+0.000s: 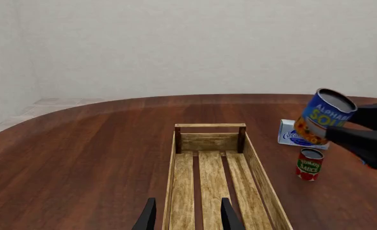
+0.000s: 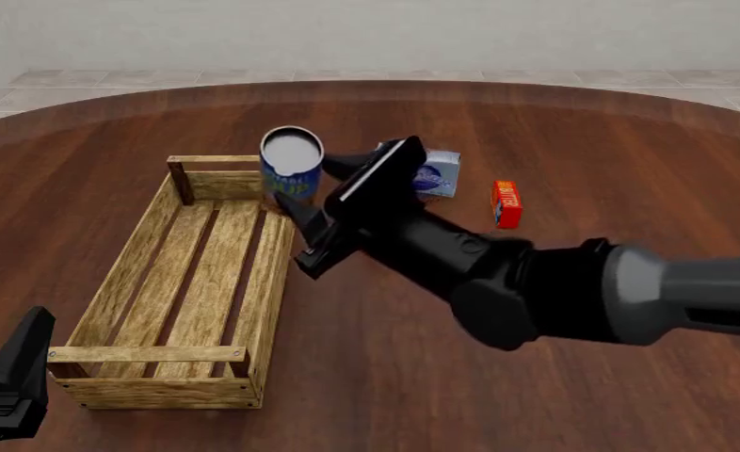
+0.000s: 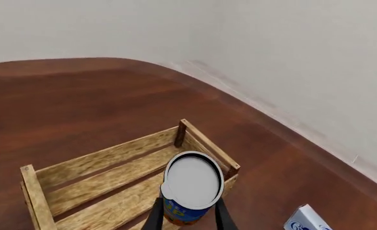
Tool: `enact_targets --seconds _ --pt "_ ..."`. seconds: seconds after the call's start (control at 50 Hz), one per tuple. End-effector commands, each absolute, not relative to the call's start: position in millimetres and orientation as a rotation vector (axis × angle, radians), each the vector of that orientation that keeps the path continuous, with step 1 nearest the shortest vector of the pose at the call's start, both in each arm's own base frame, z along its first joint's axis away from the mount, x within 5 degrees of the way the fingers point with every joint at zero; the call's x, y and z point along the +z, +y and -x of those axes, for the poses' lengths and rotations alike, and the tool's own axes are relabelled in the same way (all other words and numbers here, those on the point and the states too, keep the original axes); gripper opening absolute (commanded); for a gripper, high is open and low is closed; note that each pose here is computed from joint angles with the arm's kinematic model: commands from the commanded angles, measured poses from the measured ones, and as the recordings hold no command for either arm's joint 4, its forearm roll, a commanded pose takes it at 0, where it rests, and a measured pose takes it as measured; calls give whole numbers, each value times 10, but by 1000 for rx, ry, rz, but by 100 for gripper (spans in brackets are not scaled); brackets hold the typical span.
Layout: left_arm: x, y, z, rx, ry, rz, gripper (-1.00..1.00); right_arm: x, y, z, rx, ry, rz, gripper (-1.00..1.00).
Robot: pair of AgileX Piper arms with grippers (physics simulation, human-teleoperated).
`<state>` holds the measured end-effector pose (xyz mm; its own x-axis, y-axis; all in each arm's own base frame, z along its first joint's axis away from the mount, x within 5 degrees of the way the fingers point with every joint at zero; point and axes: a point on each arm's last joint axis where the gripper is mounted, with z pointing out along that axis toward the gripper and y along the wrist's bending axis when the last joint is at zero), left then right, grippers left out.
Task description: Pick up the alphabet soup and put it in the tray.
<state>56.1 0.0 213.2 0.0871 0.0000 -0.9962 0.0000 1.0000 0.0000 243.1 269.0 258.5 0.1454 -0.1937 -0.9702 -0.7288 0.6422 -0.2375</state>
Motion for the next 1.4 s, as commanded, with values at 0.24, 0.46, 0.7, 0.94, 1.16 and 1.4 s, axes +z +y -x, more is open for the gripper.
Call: enact_targets --seconds 0.24,0.46,0.7,0.94,1.16,1.4 --pt "2132 0 -561 0 1484 0 100 2696 2907 -2316 511 1362 871 -100" --pt "2132 0 -561 0 1484 0 100 2765 3001 -2279 517 1334 892 -100" --pt "2132 0 -561 0 1484 0 100 2593 3177 -2465 504 1380 909 -100" --pt "2132 0 -561 0 1484 0 100 2458 3306 -2559 488 1390 932 -100" --pt "2132 0 -561 0 1484 0 100 2497 3439 -2530 499 1376 956 -100" --pt "2132 0 -561 0 1484 0 100 2420 3541 -2557 499 1384 976 -100"
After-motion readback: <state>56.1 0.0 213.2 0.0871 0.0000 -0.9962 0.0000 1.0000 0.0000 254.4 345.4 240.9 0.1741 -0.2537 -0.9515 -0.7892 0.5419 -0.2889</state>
